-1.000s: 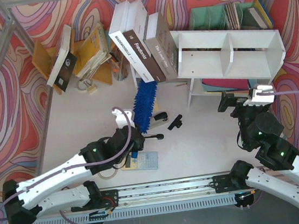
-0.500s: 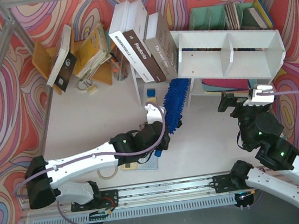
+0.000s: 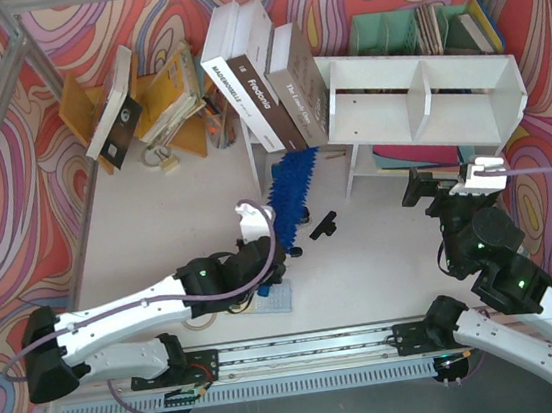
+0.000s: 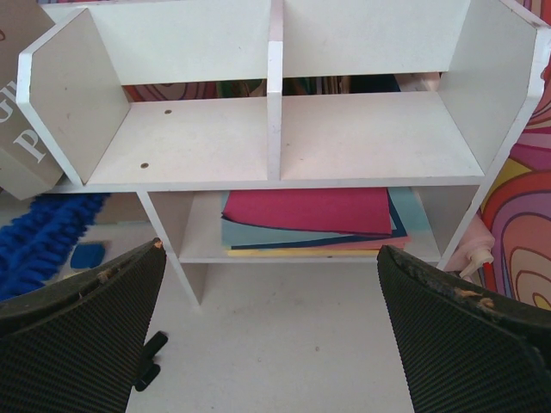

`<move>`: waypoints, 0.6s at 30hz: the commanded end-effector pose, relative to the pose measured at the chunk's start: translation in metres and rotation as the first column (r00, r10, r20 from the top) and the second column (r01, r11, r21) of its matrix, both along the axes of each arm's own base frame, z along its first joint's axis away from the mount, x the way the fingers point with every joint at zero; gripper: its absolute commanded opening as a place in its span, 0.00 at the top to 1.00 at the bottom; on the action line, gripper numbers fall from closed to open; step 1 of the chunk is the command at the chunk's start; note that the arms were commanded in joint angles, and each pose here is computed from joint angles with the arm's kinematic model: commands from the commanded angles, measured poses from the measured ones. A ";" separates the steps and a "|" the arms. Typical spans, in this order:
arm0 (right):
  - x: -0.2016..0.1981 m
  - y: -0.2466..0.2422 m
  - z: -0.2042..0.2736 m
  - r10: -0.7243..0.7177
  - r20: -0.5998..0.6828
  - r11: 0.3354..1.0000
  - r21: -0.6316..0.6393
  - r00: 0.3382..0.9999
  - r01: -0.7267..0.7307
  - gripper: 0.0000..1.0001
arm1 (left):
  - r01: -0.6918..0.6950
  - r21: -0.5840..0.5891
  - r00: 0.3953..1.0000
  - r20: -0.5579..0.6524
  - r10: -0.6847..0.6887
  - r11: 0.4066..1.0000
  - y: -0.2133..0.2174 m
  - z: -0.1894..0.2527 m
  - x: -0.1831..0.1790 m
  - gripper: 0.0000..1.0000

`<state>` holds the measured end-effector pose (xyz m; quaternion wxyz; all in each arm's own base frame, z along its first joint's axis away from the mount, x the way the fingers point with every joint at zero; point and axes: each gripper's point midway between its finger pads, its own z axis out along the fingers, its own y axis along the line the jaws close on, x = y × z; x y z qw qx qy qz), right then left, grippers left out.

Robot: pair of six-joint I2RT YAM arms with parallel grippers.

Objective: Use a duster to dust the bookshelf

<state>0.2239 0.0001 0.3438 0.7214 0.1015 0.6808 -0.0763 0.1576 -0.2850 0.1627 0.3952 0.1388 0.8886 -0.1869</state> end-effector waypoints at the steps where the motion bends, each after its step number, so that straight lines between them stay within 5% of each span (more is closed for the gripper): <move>1: 0.000 0.000 0.001 -0.002 0.008 1.000 0.004 1.000 0.002 0.01 | -0.212 0.017 0.976 0.051 0.211 0.977 0.048 0.000 0.022 1.00; 6: 0.002 0.001 0.000 -0.005 0.001 1.000 -0.004 1.000 0.005 0.01 | -0.298 0.038 0.953 0.068 0.295 0.954 0.074 -0.001 0.028 1.00; 18: 0.003 0.001 0.000 -0.006 -0.001 1.000 -0.007 1.000 0.006 0.01 | -0.311 0.072 0.941 -0.119 0.318 0.948 0.080 -0.064 0.023 1.00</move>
